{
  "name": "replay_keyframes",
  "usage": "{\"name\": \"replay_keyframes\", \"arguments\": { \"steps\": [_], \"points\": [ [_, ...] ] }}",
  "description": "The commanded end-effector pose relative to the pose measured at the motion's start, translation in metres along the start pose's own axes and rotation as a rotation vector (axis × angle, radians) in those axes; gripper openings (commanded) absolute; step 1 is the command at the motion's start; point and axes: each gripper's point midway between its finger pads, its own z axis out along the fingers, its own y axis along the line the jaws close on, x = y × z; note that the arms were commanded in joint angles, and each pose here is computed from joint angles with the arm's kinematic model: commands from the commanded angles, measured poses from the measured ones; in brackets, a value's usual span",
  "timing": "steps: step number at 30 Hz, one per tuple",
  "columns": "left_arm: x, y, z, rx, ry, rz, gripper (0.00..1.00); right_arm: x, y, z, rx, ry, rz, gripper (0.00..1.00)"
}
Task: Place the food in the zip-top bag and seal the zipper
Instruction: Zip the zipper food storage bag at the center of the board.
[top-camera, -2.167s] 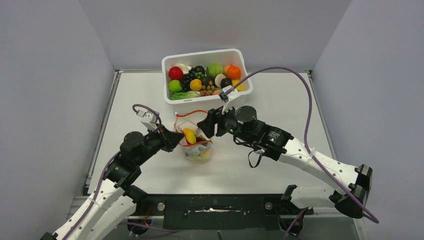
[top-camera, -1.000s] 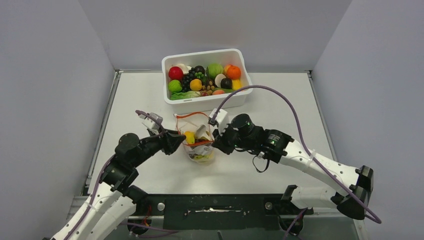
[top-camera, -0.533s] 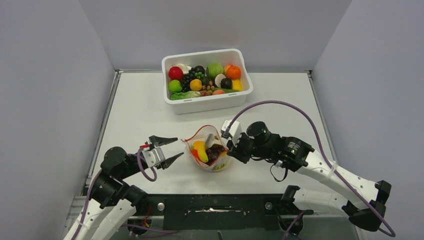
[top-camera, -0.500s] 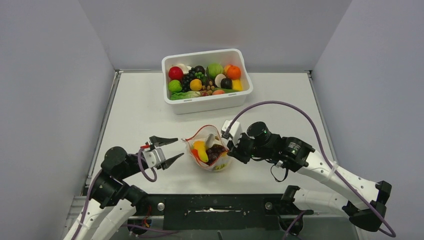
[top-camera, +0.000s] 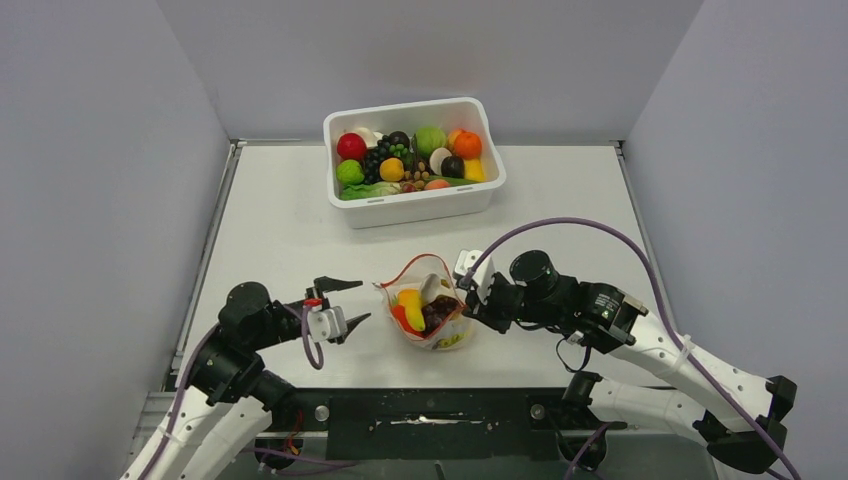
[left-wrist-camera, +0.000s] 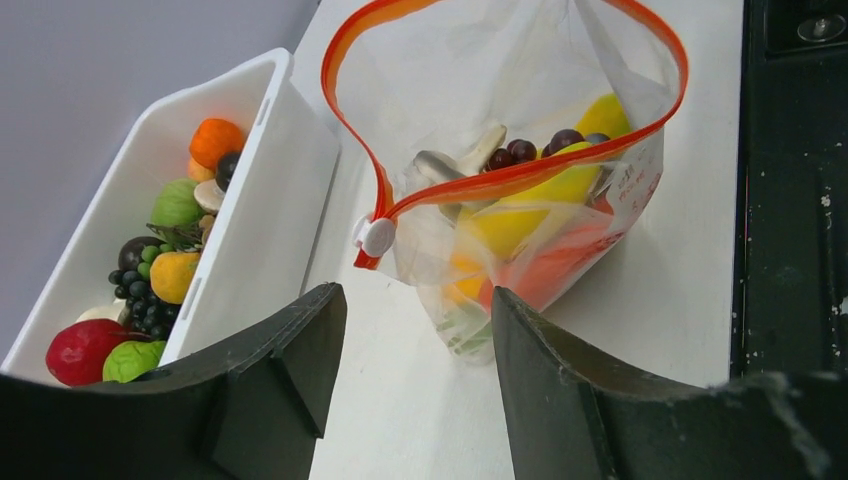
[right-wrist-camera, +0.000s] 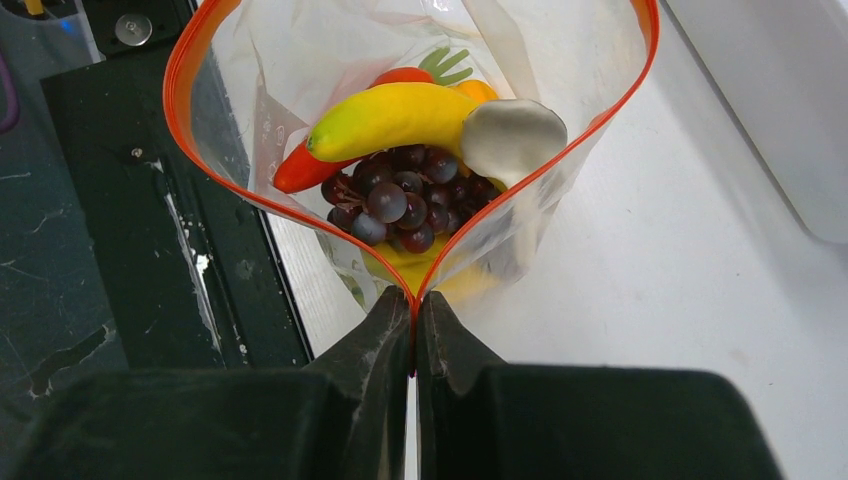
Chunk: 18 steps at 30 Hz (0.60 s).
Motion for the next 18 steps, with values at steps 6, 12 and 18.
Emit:
{"name": "replay_keyframes", "arguments": {
  "steps": [6, 12, 18],
  "points": [
    [0.003, 0.005, 0.018, 0.032, -0.033, 0.031, 0.52, -0.009, 0.005, -0.007, -0.036, -0.055, -0.079, 0.0],
    [-0.008, 0.003, 0.028, 0.054, -0.133, 0.008, 0.52, -0.009, 0.007, -0.009, -0.05, -0.045, -0.098, 0.0],
    [0.002, -0.002, 0.039, 0.104, -0.118, -0.019, 0.52, -0.009, 0.008, -0.008, -0.058, -0.043, -0.105, 0.0]
  ]
}}
